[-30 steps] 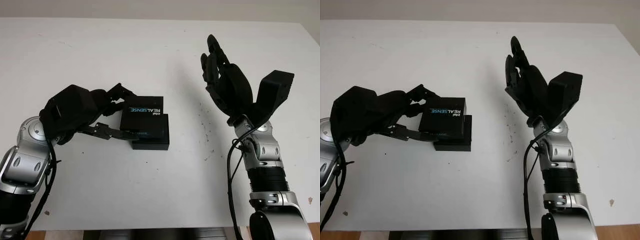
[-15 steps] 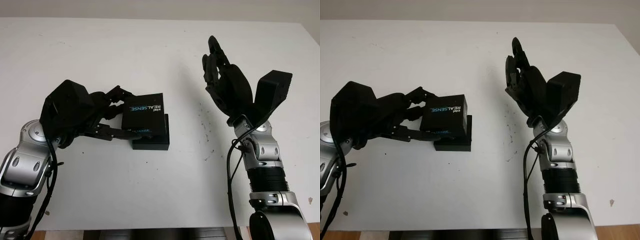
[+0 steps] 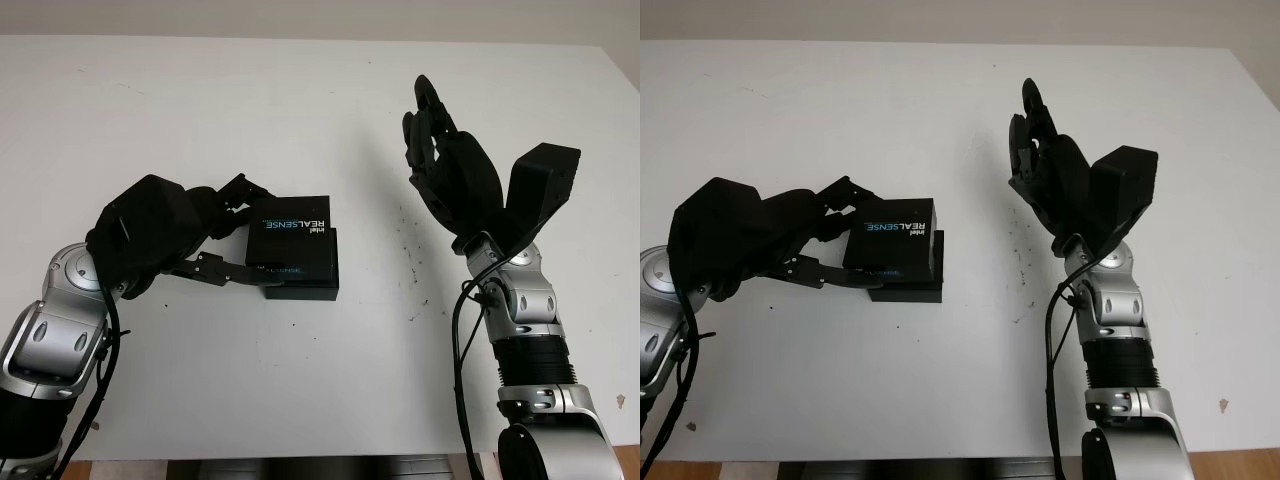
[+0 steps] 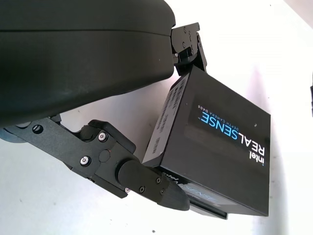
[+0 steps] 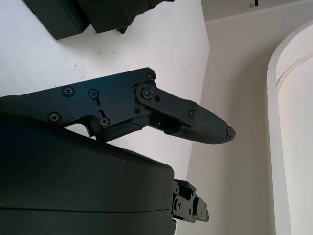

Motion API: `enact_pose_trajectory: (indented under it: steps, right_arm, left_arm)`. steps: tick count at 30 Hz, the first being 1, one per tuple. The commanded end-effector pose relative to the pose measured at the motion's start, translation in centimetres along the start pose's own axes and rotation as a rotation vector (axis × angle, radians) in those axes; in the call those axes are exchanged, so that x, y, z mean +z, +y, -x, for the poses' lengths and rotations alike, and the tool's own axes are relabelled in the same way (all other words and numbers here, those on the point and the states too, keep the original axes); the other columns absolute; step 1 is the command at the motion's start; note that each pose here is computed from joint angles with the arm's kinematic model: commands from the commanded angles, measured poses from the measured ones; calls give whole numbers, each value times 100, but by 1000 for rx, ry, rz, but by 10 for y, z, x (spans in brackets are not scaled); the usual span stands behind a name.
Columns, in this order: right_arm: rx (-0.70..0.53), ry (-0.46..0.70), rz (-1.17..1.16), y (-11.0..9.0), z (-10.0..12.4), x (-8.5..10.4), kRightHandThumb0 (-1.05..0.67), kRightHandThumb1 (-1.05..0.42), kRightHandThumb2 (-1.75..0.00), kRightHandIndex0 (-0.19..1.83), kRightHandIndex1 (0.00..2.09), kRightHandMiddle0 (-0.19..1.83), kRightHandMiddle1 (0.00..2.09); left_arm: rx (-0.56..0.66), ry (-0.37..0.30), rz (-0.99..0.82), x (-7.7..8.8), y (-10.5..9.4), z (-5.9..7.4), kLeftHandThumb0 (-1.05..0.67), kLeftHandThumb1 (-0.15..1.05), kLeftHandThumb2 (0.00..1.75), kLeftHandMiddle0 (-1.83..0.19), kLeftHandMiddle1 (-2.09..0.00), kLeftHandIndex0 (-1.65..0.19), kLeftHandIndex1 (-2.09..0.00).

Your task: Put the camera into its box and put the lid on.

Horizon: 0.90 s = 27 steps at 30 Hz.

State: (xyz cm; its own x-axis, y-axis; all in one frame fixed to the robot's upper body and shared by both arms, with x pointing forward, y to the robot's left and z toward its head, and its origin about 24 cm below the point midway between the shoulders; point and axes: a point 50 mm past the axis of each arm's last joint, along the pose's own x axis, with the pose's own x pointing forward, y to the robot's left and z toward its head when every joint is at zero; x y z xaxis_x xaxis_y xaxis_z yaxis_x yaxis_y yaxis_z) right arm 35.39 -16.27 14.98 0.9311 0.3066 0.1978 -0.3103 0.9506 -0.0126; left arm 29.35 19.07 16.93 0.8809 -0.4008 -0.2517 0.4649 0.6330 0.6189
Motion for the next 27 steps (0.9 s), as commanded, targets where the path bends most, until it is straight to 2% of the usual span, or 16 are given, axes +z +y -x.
enact_pose_trajectory:
  steps: [1,9,19,27]
  right_arm:
    - [6,-15,5,1,0,2,-71,-105,-72,-19,0,-19,0]
    - [6,-14,-3,2,1,2,-72,-105,-71,-19,0,-19,0]
    - [4,-15,-1,1,0,2,-72,-105,-71,-19,0,-19,0]
    - [6,-13,-2,2,0,2,-72,-105,-72,-19,0,-19,0]
  left_arm:
    - [-10,4,-26,-3,-4,1,-38,105,22,-14,-6,-15,-172]
    - [-22,-11,-89,-3,-8,0,-39,105,25,-15,-6,-16,-172]
    - [-43,-12,-33,-3,-14,-4,-40,105,24,-15,-6,-18,-176]
    - [-40,-20,0,-2,-18,-6,-39,105,23,-15,-6,-19,-171]
